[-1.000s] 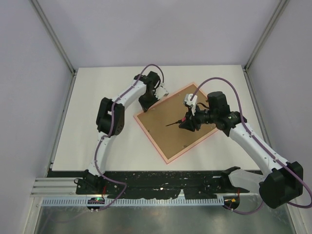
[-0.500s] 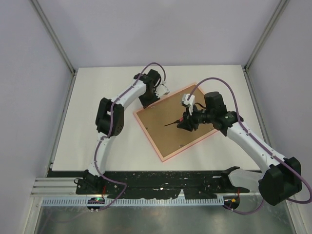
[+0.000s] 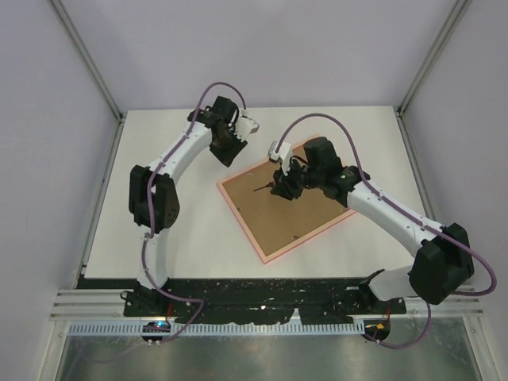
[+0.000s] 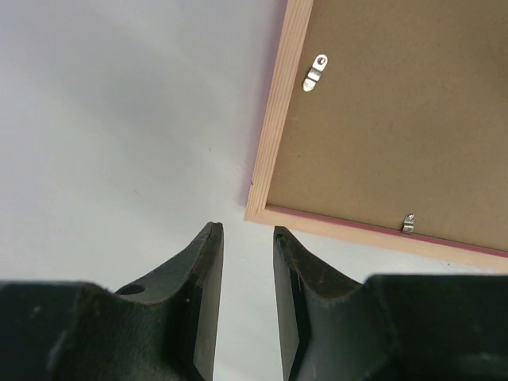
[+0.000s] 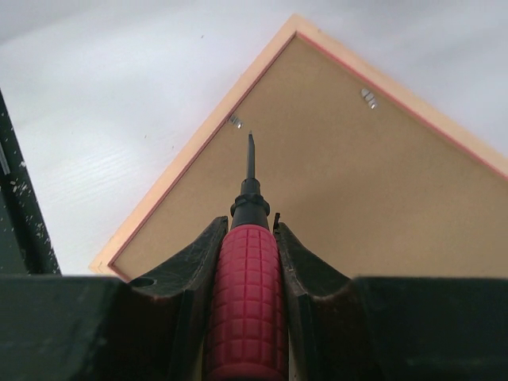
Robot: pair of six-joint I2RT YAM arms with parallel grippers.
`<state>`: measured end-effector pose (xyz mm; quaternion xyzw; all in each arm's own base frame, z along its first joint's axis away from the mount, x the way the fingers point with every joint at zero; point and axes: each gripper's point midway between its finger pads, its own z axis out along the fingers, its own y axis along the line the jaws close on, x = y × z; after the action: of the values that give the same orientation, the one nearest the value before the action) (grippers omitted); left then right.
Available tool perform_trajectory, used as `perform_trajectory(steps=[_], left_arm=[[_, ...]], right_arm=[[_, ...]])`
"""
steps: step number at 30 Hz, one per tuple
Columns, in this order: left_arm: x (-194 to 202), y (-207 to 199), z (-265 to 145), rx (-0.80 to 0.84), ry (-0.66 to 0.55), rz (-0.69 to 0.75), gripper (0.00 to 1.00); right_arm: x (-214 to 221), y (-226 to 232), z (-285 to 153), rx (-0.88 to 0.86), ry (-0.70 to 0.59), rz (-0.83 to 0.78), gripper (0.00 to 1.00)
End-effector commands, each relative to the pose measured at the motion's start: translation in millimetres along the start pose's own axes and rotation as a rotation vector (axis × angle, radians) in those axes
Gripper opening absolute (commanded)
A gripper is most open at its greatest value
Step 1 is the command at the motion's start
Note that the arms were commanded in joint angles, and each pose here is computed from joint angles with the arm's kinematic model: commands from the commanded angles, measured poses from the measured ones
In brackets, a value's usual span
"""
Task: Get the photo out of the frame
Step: Release the photo frame item from the photo frame.
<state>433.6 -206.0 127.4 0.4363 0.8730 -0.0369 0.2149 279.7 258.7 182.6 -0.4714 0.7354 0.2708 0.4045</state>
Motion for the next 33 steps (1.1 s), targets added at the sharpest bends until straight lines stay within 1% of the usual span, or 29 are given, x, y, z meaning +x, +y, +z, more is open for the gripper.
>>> perform_trajectory(steps=[1, 3, 7, 10, 14, 18, 22, 25, 28, 30, 33], left_arm=[[12.6, 8.2, 0.3, 0.096, -0.073, -0.179, 0.34], [17.8, 6.1, 9.6, 0.138, -0.068, -0.218, 0.34], [19.9, 0.0, 24.6, 0.191, -0.059, -0.252, 0.35], [17.0, -4.1, 31.0, 0.22, -0.071, -0.267, 0.34], [15.0, -5.4, 37.2, 0.233, -0.079, -0.276, 0.34], [11.4, -5.2, 38.8, 0.234, -0.089, -0.284, 0.35], [15.7, -5.8, 47.0, 0.216, -0.027, -0.289, 0.35], [23.0, -6.9, 54.1, 0.208, 0.031, -0.321, 0.35], [28.6, -9.6, 59.5, 0.21, 0.062, -0.346, 0.36], [33.0, -11.7, 61.9, 0.214, 0.081, -0.359, 0.38], [34.9, -12.4, 63.0, 0.21, 0.087, -0.373, 0.47]], right_arm=[[-59.0, -22.5, 7.8, 0.066, -0.086, -0.094, 0.08], [-67.4, -27.3, 19.9, 0.068, -0.092, -0.098, 0.08], [-75.8, -27.5, 42.5, 0.055, -0.083, -0.111, 0.08], [-68.1, -15.0, 61.9, 0.004, -0.033, -0.125, 0.08], [-51.9, -5.4, 76.5, -0.024, 0.024, -0.143, 0.08], [-48.2, -2.3, 80.9, -0.03, 0.025, -0.129, 0.08], [-46.3, -2.6, 80.7, -0.023, 0.026, -0.101, 0.08], [-44.1, -4.6, 80.7, -0.008, 0.032, -0.095, 0.08], [-45.0, -2.2, 79.6, -0.014, 0.025, -0.092, 0.08], [-43.9, 1.2, 79.3, -0.029, 0.023, -0.084, 0.08], [-45.2, 2.4, 78.8, -0.034, 0.017, -0.083, 0.08]])
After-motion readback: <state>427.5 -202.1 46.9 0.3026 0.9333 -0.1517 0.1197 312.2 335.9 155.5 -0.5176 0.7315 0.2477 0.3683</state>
